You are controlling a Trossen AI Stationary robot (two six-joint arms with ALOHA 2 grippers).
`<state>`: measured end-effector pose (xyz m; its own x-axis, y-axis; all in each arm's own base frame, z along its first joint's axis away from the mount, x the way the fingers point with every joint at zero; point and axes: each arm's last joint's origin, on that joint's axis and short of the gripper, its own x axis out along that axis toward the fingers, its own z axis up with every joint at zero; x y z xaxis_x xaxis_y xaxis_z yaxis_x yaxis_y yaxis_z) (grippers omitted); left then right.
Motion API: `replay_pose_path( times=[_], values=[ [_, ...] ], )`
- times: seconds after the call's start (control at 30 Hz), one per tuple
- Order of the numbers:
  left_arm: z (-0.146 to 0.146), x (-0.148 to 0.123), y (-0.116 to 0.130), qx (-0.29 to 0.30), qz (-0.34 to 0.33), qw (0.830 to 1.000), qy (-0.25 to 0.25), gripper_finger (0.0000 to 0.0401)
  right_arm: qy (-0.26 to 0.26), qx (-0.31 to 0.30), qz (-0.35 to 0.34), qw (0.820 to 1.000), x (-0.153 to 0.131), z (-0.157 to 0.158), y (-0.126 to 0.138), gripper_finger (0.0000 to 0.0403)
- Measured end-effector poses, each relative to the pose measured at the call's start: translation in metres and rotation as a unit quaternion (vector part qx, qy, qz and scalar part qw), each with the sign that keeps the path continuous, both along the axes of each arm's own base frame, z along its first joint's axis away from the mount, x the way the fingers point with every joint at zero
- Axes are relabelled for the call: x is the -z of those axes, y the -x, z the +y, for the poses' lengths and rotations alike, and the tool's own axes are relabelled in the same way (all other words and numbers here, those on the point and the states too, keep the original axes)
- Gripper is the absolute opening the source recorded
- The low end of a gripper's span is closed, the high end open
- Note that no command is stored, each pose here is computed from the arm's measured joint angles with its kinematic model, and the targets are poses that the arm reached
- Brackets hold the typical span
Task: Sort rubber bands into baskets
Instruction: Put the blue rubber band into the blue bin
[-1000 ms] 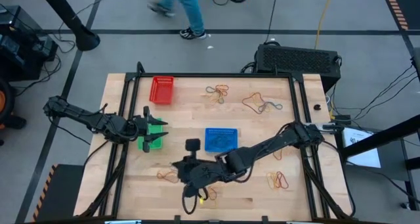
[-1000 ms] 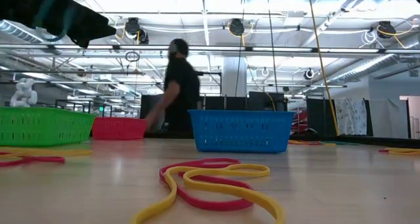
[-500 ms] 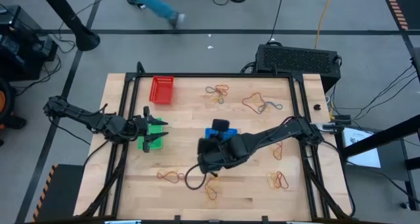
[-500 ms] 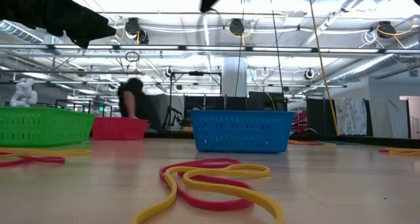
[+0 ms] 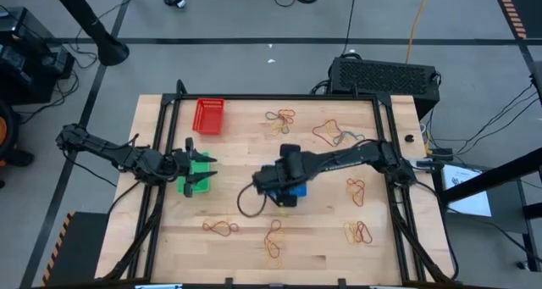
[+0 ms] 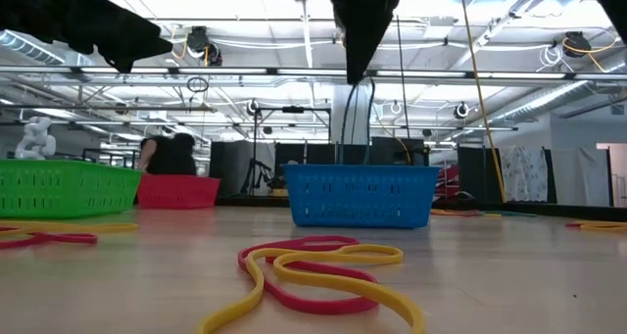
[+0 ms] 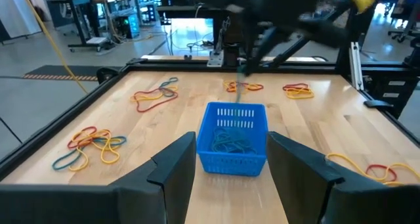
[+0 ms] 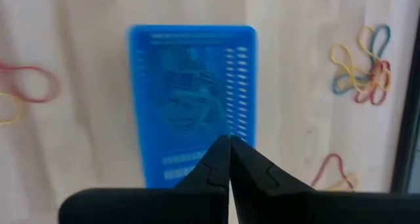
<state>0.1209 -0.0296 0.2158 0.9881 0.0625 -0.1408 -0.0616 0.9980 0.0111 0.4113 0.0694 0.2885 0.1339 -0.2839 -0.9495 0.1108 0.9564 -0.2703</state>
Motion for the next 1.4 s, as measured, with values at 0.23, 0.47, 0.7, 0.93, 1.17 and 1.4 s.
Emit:
replay_pose_path(
  times=[0.23, 0.47, 0.7, 0.93, 1.17, 1.4],
  values=[
    [0.0, 0.0, 0.0, 0.008, 0.002, 1.0, 0.001, 0.0191, -0.077, -0.017, -0.002, 0.997, -0.006, -0.027, -0.003, 0.0],
    [0.0, 0.0, 0.0, 0.006, 0.002, 1.0, 0.013, 0.0191, -0.09, -0.004, -0.016, 0.996, -0.014, -0.061, -0.003, 0.0],
    [-0.002, 0.001, 0.0, 0.023, 0.007, 0.999, 0.03, 0.0191, -0.16, -0.022, -0.029, 0.987, 0.001, -0.081, -0.007, 0.0],
    [-0.002, 0.007, 0.001, 0.022, 0.035, 0.998, 0.055, 0.0191, -0.265, -0.026, -0.034, 0.963, 0.036, -0.091, 0.006, 0.0],
    [-0.002, 0.008, 0.0, 0.019, 0.039, 0.997, 0.07, 0.0191, -0.331, -0.002, -0.066, 0.941, 0.059, -0.09, 0.023, 0.0],
    [-0.002, 0.009, 0.0, 0.015, 0.041, 0.997, 0.069, 0.0191, -0.336, 0.022, -0.045, 0.941, 0.077, -0.081, 0.025, 0.0005]
  ],
)
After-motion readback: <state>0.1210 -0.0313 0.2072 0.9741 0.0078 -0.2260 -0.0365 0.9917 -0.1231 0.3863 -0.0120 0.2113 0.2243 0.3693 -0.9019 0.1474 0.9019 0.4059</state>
